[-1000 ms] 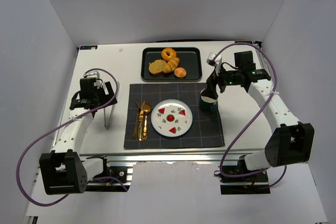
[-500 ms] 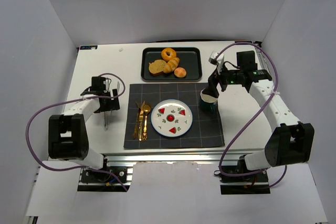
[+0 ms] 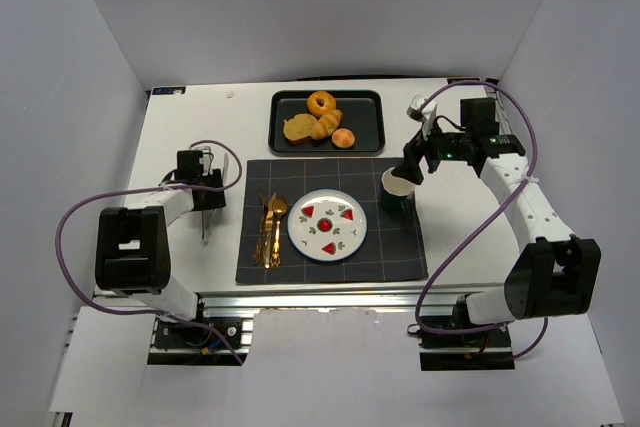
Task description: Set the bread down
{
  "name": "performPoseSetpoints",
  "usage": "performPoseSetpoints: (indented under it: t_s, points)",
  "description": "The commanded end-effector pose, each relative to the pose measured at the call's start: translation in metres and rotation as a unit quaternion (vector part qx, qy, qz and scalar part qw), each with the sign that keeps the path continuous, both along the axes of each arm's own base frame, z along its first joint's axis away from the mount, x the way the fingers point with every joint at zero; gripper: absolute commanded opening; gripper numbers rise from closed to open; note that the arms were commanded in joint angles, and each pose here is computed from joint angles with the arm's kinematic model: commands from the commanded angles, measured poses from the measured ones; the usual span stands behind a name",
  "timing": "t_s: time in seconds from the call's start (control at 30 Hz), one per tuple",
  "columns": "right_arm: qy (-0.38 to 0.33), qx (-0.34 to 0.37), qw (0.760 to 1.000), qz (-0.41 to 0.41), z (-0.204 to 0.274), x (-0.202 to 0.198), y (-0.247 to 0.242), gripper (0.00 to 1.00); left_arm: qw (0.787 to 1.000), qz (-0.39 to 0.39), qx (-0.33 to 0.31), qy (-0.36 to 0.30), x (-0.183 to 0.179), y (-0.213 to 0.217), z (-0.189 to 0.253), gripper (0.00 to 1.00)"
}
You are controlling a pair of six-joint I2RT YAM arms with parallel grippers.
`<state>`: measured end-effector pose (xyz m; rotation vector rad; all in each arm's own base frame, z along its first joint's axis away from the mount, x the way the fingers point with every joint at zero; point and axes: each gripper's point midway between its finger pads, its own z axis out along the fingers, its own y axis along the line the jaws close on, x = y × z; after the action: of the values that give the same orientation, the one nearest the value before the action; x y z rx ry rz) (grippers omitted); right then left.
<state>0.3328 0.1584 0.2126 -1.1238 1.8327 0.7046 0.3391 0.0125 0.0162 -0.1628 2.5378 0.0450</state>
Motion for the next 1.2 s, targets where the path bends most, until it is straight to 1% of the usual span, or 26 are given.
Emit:
performPoseSetpoints:
  t_s: [0.0, 0.07, 0.1, 0.13, 0.23, 0.27, 0.3, 0.37, 0.4, 0.43, 0.47, 0.5, 0.53, 0.57, 0.6, 0.63, 0.7, 0.8, 0.97, 1.17]
  points:
    - [-0.028, 0.011, 1.000, -0.001, 0.015, 0.000, -0.003, 0.89, 0.998, -0.021, -0.042, 0.033, -0.015, -0.017, -0.022, 0.63]
    - [-0.028, 0.012, 1.000, -0.002, 0.016, -0.001, -0.004, 0.89, 0.998, -0.019, -0.042, 0.033, -0.018, -0.017, -0.024, 0.57]
    - [-0.026, 0.012, 1.000, -0.005, 0.015, 0.000, -0.005, 0.89, 0.998, -0.016, -0.043, 0.032, -0.019, -0.017, -0.024, 0.53]
    - [-0.027, 0.012, 1.000, -0.006, 0.016, -0.001, -0.006, 0.89, 0.999, -0.012, -0.041, 0.030, -0.019, -0.016, -0.023, 0.43]
    - [-0.028, 0.012, 1.000, -0.008, 0.015, -0.001, -0.007, 0.89, 0.999, -0.004, -0.044, 0.012, -0.015, -0.016, -0.011, 0.29]
    - [-0.028, 0.012, 0.999, -0.009, 0.016, 0.000, -0.008, 0.89, 0.999, -0.005, -0.049, 0.005, -0.012, -0.017, -0.005, 0.24]
    - [-0.029, 0.012, 0.999, -0.009, 0.016, 0.000, -0.008, 0.89, 0.998, -0.004, -0.054, -0.020, -0.002, -0.019, 0.013, 0.20]
    - [-0.032, 0.013, 0.999, -0.012, 0.018, 0.001, -0.008, 0.89, 0.996, -0.006, -0.077, -0.039, 0.007, -0.027, 0.034, 0.16]
    - [-0.032, 0.013, 0.999, -0.012, 0.019, 0.002, -0.009, 0.89, 0.993, -0.009, -0.089, -0.072, 0.021, -0.031, 0.059, 0.16]
    - [-0.034, 0.015, 0.999, -0.013, 0.021, 0.002, -0.009, 0.89, 0.991, -0.003, -0.107, -0.083, 0.027, -0.036, 0.072, 0.17]
    - [-0.034, 0.015, 0.999, -0.016, 0.022, 0.003, -0.010, 0.89, 0.989, -0.002, -0.119, -0.085, 0.029, -0.040, 0.081, 0.22]
    - [-0.036, 0.016, 0.999, -0.016, 0.023, 0.004, -0.010, 0.89, 0.984, -0.005, -0.145, -0.106, 0.039, -0.048, 0.103, 0.24]
    - [-0.036, 0.018, 0.999, -0.017, 0.024, 0.005, -0.010, 0.89, 0.981, -0.006, -0.159, -0.113, 0.042, -0.052, 0.112, 0.27]
    - [-0.038, 0.020, 0.999, -0.018, 0.026, 0.005, -0.010, 0.89, 0.978, -0.008, -0.172, -0.118, 0.045, -0.056, 0.120, 0.29]
    - [-0.038, 0.022, 0.999, -0.020, 0.027, 0.005, -0.011, 0.90, 0.971, -0.011, -0.204, -0.121, 0.047, -0.067, 0.128, 0.33]
    - [-0.038, 0.023, 0.999, -0.019, 0.027, 0.005, -0.010, 0.89, 0.967, -0.021, -0.220, -0.126, 0.050, -0.079, 0.137, 0.35]
    - [-0.038, 0.027, 0.999, -0.021, 0.027, 0.005, -0.011, 0.89, 0.958, -0.028, -0.260, -0.119, 0.052, -0.099, 0.144, 0.40]
    - [-0.040, 0.032, 0.998, -0.021, 0.029, 0.004, -0.010, 0.90, 0.950, -0.036, -0.290, -0.108, 0.061, -0.118, 0.150, 0.43]
    - [-0.042, 0.041, 0.998, -0.021, 0.031, 0.001, -0.009, 0.89, 0.947, -0.055, -0.299, -0.101, 0.084, -0.142, 0.159, 0.47]
    - [-0.042, 0.045, 0.998, -0.025, 0.029, -0.003, -0.012, 0.89, 0.956, -0.057, -0.275, -0.080, 0.104, -0.147, 0.145, 0.48]
